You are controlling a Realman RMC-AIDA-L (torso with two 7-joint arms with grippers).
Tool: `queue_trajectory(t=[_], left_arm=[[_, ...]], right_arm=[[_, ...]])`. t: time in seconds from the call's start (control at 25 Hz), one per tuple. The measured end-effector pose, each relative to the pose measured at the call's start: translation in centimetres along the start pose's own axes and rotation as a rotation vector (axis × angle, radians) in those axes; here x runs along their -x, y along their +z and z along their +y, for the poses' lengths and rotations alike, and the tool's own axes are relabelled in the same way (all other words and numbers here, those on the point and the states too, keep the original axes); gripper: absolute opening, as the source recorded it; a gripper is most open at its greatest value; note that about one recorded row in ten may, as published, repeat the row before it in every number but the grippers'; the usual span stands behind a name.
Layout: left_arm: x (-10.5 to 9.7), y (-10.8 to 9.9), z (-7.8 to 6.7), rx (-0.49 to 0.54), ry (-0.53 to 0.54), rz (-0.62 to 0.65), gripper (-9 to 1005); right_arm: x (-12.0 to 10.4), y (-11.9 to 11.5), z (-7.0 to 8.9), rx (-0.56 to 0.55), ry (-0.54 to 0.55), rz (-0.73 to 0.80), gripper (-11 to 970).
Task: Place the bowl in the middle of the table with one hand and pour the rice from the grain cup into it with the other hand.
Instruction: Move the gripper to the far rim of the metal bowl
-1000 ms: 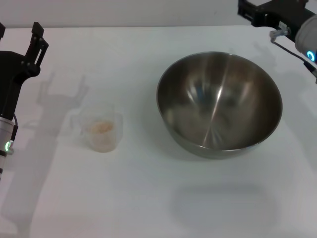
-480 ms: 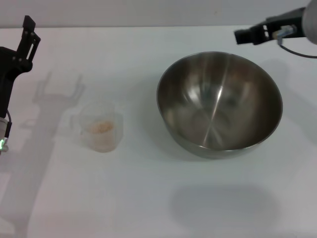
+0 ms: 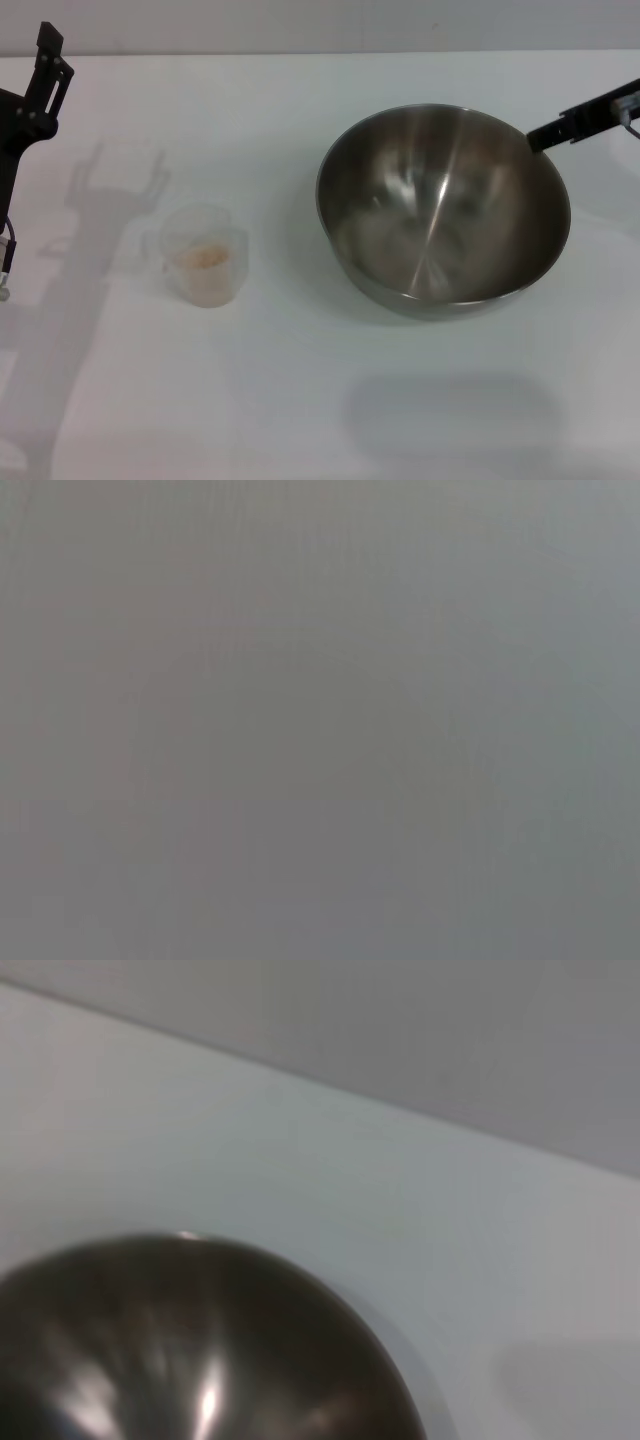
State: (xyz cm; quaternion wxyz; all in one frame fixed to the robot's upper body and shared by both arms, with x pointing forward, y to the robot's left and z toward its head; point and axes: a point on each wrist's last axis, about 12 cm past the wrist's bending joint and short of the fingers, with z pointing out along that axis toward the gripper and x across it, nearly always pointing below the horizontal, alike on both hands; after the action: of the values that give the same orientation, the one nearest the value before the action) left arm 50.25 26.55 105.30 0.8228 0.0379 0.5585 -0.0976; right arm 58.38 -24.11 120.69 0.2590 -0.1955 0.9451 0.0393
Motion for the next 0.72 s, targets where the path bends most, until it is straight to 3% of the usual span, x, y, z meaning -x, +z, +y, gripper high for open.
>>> queue_trajectory(t=[0.48,0.72], left_arm=[[0.1,0.3,0.0,-0.006,0.001,-0.007,815],[0.1,0.4,-0.1,-0.007,0.001,-0.006,816]], right_arm=[[-0.7,3.8,-0.7,0.091,0.002,0.076,744],[-1.0,4.6,-0.7,0.107,-0.006,0.087,744]])
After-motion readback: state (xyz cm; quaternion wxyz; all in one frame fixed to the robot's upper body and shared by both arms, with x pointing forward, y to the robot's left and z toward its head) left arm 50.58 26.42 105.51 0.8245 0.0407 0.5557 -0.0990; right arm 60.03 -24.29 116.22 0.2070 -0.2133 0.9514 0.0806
